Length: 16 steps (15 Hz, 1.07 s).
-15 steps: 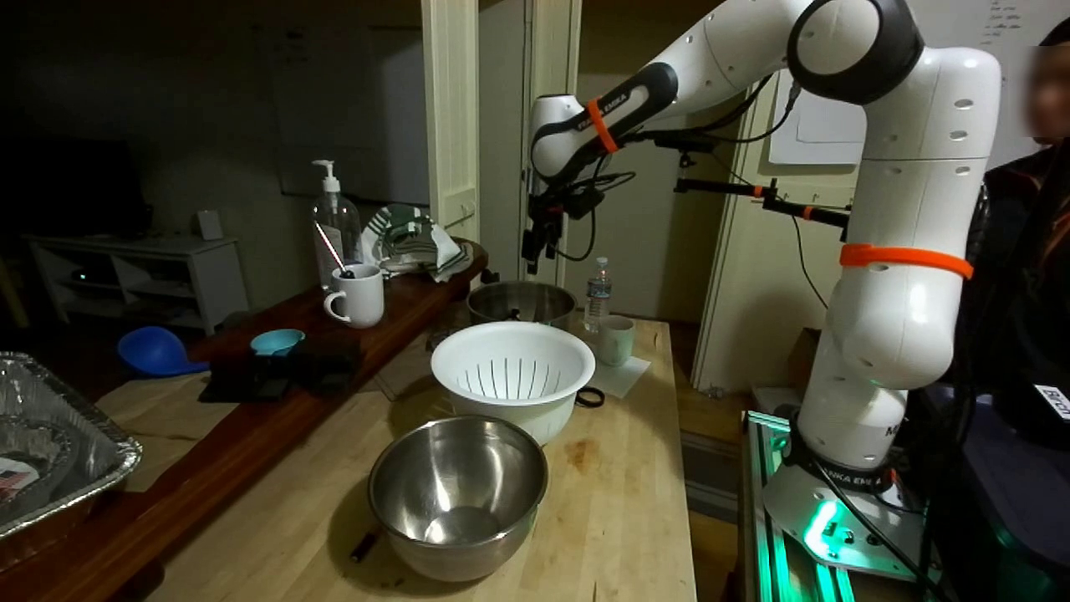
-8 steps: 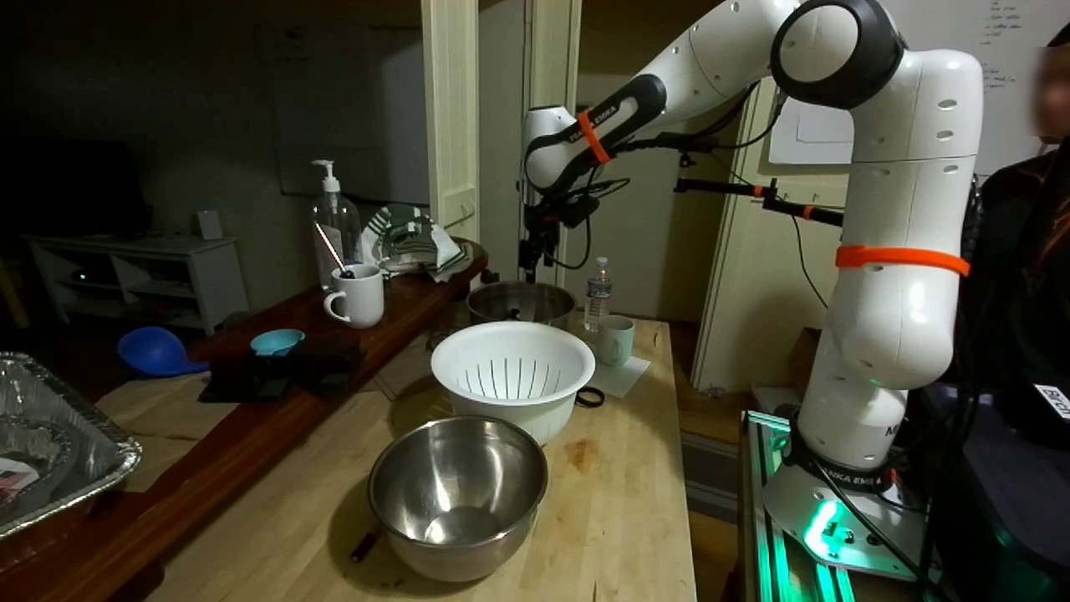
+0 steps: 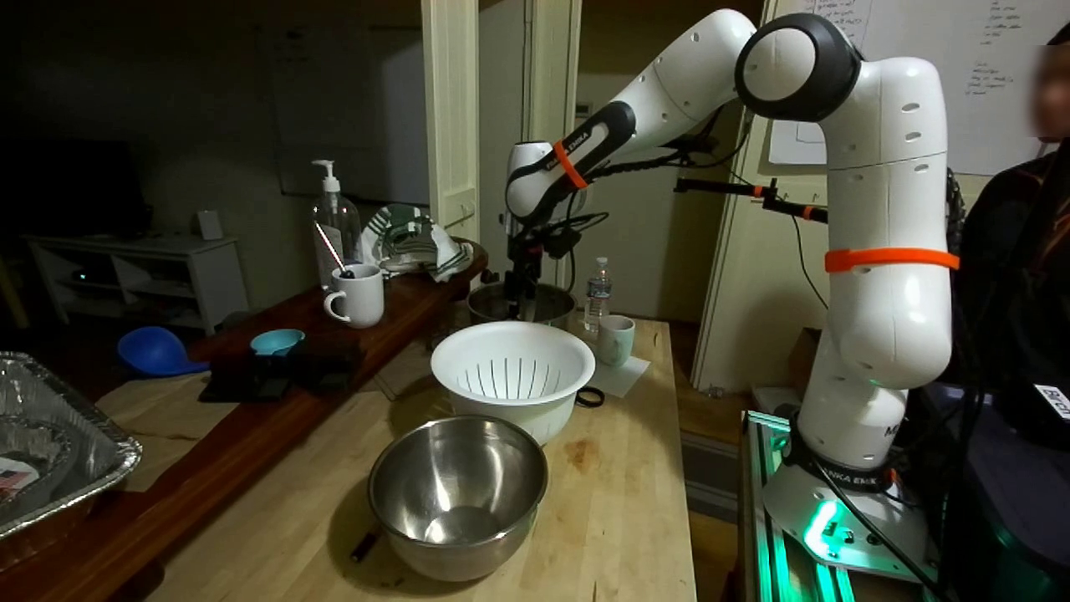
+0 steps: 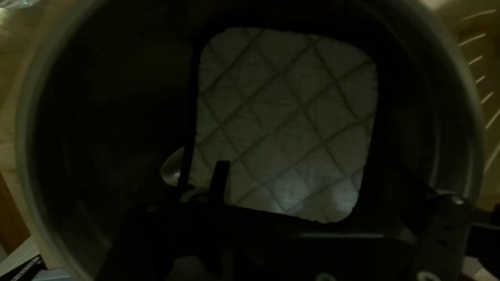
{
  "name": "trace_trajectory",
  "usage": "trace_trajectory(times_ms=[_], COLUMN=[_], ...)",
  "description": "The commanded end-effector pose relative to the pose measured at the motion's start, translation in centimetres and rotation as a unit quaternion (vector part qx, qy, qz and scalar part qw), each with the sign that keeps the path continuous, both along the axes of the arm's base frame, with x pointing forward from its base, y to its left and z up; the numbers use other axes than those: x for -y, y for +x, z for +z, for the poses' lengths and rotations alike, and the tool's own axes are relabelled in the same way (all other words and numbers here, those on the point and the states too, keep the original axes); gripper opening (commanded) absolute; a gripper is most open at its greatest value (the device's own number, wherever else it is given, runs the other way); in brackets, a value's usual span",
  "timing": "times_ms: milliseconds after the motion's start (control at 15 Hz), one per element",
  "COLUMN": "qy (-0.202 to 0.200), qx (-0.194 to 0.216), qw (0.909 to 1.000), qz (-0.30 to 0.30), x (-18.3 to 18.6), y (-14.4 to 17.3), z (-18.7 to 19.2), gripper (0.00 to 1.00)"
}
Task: Take the white cloth out of the silver bowl on the right and place it in the white colander then take the cutlery out of the bowl on the right and put them in the bowl on the left.
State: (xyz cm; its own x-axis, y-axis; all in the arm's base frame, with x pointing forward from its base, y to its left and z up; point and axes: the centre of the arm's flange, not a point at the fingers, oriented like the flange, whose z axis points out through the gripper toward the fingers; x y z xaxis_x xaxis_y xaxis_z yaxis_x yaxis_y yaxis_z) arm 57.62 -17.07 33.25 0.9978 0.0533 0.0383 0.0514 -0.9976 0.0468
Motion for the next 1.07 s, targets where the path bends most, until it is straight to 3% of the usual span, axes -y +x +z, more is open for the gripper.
trace_trajectory(times_ms=[0, 467, 1000], qy=[0.029, 0.062, 0.058], qx=[0.003, 0.003, -0.003], qw=[0.9995, 0.9981, 0.9982], qz=[0.01, -0.003, 0.012], x=[0.2, 0.3, 0.6], y=[1.8, 2.9, 4.3], z=[-2.8, -5.2, -6.4], gripper=[1.0, 1.0, 1.0])
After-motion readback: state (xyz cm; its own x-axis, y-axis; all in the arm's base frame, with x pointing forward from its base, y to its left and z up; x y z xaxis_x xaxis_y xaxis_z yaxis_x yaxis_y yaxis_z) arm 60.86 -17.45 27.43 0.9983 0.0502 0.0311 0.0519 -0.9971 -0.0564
